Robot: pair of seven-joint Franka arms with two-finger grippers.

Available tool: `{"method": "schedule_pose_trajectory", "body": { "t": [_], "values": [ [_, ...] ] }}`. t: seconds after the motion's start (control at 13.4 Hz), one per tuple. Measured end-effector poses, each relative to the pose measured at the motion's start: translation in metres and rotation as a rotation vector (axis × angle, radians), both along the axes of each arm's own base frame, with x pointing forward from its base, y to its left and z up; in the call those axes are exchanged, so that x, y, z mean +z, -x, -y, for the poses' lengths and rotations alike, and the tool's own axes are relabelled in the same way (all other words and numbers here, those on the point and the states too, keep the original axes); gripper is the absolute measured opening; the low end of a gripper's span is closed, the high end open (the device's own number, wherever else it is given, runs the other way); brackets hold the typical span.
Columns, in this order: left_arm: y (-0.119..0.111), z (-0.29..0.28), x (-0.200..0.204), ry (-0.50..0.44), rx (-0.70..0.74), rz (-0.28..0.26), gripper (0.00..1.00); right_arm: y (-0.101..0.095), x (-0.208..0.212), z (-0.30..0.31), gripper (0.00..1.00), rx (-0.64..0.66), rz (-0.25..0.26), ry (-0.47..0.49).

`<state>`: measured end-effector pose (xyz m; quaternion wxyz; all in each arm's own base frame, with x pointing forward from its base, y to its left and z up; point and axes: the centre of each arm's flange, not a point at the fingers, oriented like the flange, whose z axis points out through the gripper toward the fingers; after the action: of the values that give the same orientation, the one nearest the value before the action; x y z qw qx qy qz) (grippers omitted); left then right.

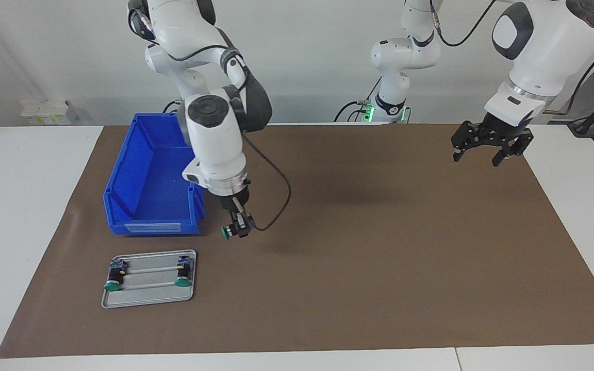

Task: Place and press button with both arms
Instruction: 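Carry the green button to the table middle with the right gripper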

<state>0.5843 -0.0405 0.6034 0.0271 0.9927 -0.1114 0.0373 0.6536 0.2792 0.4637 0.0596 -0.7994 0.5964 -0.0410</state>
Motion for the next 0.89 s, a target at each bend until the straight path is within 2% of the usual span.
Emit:
{"method": "schedule_pose_trajectory", "body": {
  "t": [0.22, 0.45, 0.6, 0.75, 0.89],
  "values": [
    [-0.001, -0.003, -0.004, -0.001, -0.009, 0.008, 1.00, 0.025, -0.016, -0.069, 0.33, -0.144, 0.003, -0.043],
    [0.000, -0.003, -0.005, -0.001, -0.009, 0.015, 1.00, 0.050, -0.070, -0.147, 0.33, -0.184, 0.001, -0.066],
    [0.000, -0.004, -0.005, -0.001, -0.010, 0.018, 1.00, 0.059, -0.099, -0.189, 0.33, -0.182, 0.034, -0.090],
    [-0.001, -0.004, -0.004, -0.001, -0.014, 0.033, 1.00, 0.069, -0.113, -0.216, 0.33, -0.175, 0.063, -0.124],
    [-0.002, -0.003, -0.004, -0.002, -0.034, 0.043, 1.00, 0.079, -0.118, -0.229, 0.33, -0.200, 0.060, -0.133]
  ]
}}
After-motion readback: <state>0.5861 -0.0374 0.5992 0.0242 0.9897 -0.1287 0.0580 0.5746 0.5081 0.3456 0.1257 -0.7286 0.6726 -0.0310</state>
